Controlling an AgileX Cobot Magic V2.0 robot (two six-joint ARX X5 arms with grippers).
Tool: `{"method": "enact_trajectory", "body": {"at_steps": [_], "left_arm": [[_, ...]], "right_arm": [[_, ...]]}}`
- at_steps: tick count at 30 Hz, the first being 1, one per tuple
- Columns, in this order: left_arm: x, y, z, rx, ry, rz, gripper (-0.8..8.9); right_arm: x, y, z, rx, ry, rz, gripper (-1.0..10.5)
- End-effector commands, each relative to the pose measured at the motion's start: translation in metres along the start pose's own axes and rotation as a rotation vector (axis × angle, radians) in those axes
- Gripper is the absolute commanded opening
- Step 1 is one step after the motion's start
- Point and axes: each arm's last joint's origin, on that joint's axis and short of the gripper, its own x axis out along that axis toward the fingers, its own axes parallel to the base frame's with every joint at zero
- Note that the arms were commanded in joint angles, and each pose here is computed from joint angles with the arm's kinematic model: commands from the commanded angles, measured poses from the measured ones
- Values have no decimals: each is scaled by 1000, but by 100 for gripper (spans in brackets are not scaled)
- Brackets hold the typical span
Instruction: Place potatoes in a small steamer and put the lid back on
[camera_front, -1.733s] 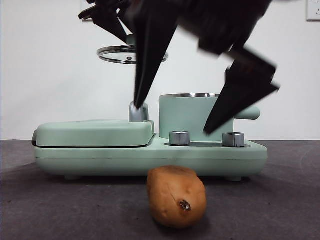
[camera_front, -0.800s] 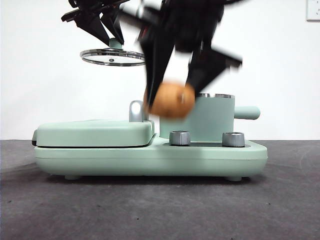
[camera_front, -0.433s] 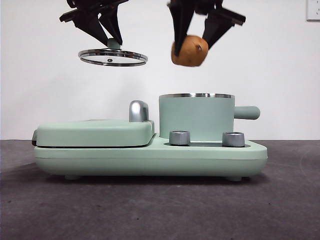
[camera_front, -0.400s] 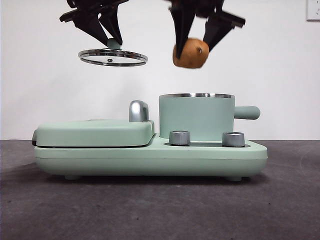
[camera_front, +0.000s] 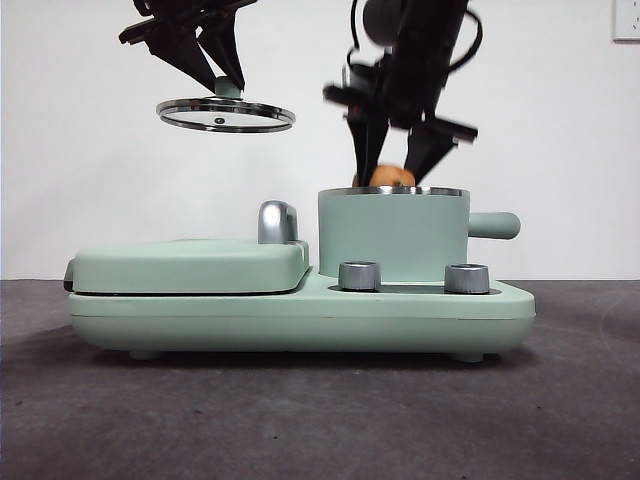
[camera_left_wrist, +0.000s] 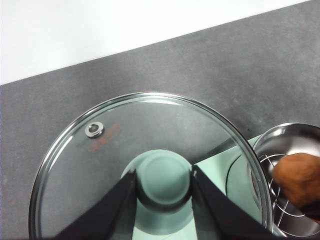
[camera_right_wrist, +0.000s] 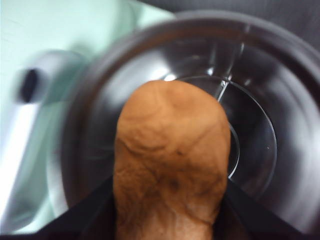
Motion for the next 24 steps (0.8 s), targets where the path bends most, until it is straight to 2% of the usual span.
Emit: {"method": "enact_trajectory", "body": {"at_steps": [1,4,9,16,20,22,24], "left_arm": [[-8,-3,11,20,-61,-5,17],[-8,-3,11,20,-60,-5,17],[-8,-3,10,17,-59,-5,18],[-7,-8,10,23,-53,-16,17],[-7,-11,10,27,-52,-22,17],[-7,-13,10,30,-52,-26,17],[-6,-16,10,34,-50,-32,17]], "right_arm": [[8,2,4,-21,7,5,84],[9,2,3,-20,15,4,178],[9,4,2,-30,19,0,458],[-28,5,-4,-63,-32,-10,479],[-67,6,-22,-68,-22,-106,479],[-87,6,-29,-70,-63,-171,479],[-114,7,-39,-73,-120,-181,479]]}}
